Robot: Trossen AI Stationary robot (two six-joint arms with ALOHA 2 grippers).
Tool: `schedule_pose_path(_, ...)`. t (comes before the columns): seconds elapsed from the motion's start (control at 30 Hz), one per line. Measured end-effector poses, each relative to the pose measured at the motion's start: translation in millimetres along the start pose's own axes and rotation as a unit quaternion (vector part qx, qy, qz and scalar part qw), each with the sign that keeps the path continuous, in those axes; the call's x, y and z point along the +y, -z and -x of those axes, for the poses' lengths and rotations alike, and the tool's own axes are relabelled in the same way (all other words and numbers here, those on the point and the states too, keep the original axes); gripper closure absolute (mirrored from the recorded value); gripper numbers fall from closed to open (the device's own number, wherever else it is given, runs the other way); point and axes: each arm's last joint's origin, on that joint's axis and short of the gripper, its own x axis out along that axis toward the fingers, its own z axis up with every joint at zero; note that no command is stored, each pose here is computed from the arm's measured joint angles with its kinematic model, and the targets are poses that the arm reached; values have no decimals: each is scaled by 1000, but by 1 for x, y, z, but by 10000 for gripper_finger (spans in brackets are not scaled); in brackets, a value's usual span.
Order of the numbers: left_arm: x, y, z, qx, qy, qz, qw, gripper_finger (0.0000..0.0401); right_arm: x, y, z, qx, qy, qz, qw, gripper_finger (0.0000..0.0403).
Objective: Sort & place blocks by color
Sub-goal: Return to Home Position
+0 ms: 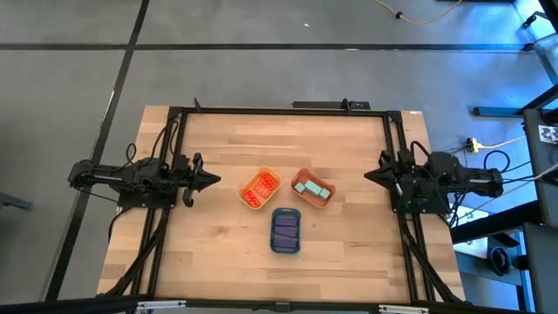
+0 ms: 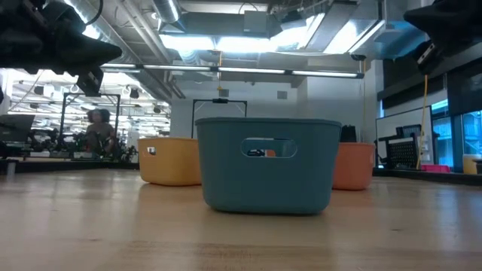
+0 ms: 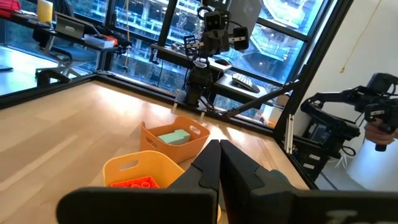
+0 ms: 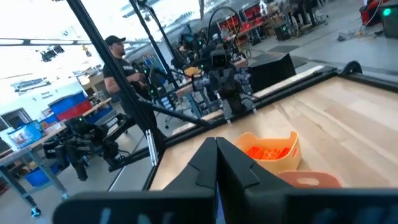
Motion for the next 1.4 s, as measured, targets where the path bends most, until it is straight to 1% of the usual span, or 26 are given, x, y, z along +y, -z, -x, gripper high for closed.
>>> schedule_pose_path(0.13,0,0,0,0,0,0,1000,401,-5,8,-6,-19,6,0,1000,401)
schedule_pose_path(0.37,0,0,0,0,0,0,1000,401,-19,30,-14,-28,53,-1,998,401)
schedule_pose_path(0.57,0,0,0,0,0,0,1000,401,-29,49,-18,-2,70,27,997,401)
schedule_pose_path(0.63,0,0,0,0,0,0,1000,401,-31,56,-20,13,62,29,998,401)
schedule_pose_path(0.7,0,0,0,0,0,0,1000,401,-31,58,-21,23,39,40,998,401)
schedule_pose_path(0.83,0,0,0,0,0,0,1000,401,-30,60,-22,45,19,42,998,392)
schedule_pose_path(0.97,0,0,0,0,0,0,1000,401,-30,60,-22,43,18,42,998,381)
schedule_pose_path(1.4,0,0,0,0,0,0,1000,401,-30,60,-22,43,18,42,998,378)
